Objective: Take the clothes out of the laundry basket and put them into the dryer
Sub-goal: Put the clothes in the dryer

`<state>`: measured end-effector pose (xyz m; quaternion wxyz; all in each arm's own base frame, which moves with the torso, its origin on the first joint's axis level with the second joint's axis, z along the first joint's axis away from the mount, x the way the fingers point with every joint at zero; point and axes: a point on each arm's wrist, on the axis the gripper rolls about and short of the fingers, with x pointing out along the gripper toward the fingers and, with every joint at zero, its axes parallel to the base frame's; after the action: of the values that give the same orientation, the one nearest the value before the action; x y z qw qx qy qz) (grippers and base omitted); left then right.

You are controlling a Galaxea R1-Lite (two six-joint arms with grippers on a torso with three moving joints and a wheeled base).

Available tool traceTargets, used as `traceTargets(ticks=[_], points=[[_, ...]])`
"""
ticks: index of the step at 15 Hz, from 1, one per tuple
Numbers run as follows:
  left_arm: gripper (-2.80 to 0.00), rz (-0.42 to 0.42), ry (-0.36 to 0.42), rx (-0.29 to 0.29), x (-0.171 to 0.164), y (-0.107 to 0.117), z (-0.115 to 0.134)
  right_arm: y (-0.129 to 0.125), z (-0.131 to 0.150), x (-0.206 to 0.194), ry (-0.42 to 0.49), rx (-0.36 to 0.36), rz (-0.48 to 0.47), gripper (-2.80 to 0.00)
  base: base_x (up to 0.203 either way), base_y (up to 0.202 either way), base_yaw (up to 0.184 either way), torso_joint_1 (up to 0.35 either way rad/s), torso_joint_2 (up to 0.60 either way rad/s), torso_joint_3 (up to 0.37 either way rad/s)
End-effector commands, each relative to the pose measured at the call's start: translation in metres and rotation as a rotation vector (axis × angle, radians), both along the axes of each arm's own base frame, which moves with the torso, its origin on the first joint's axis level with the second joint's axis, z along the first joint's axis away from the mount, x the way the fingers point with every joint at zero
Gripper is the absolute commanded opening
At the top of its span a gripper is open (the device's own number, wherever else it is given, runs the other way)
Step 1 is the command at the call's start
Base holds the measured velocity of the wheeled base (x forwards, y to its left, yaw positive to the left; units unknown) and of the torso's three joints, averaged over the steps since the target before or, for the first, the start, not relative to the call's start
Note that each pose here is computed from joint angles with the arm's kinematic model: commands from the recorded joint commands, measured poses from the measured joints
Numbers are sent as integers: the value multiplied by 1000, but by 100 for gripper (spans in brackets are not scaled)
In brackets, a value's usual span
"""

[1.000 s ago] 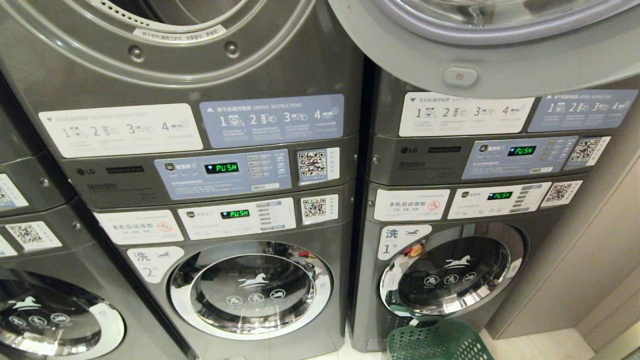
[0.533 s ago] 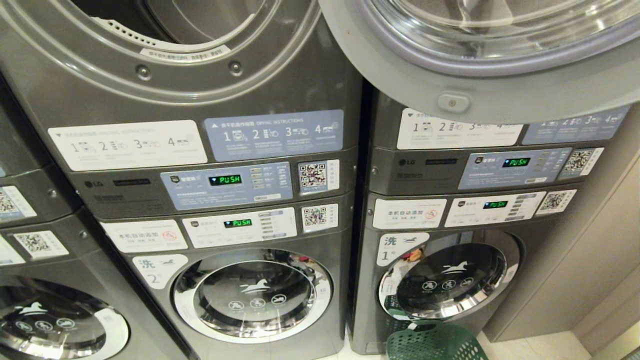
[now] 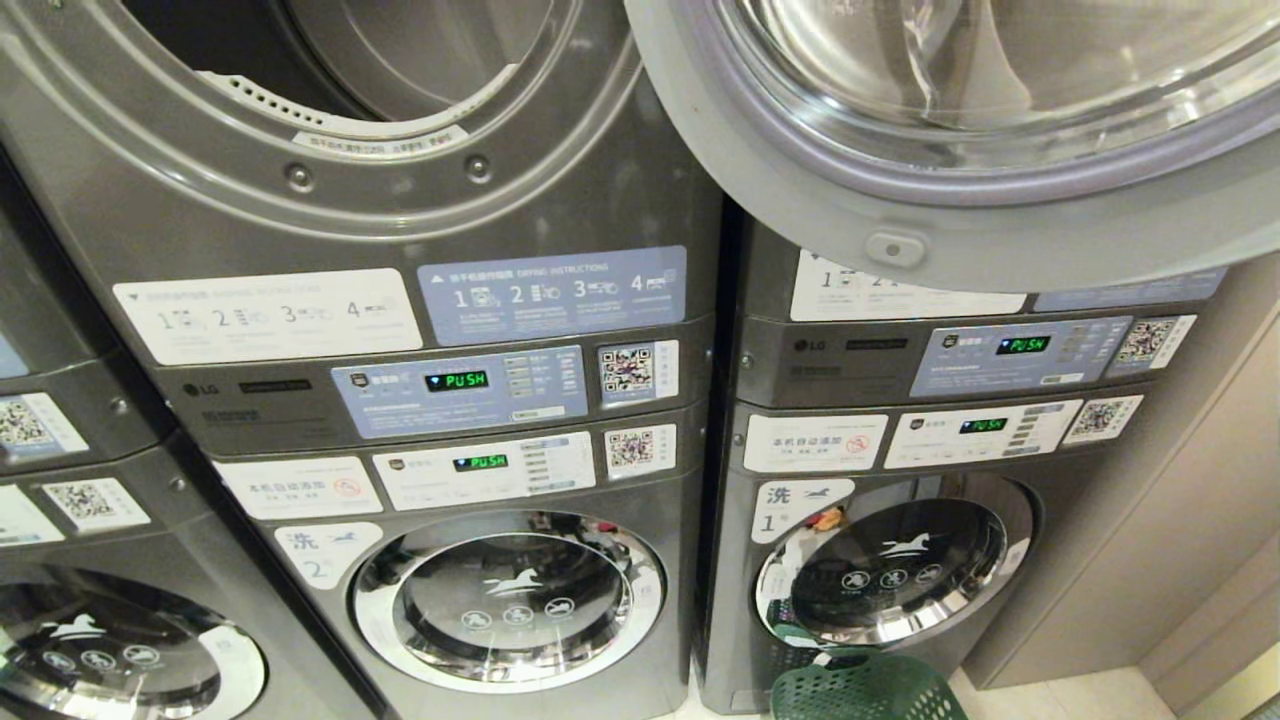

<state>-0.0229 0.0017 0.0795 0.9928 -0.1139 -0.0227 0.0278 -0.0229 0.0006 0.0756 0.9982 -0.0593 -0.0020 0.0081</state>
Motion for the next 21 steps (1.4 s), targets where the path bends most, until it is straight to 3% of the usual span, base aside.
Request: traceTargets(ticks=[1,21], points=[[-280,1,29,-1,2,0,-8,0,-2,1,8,-1,0,-280,0,0,0,97,-205,-102],[-280,-2,30,2,2,0,-8,0,-1,0,6,-2,-1,-280,0,0,0,78,-152,-80]])
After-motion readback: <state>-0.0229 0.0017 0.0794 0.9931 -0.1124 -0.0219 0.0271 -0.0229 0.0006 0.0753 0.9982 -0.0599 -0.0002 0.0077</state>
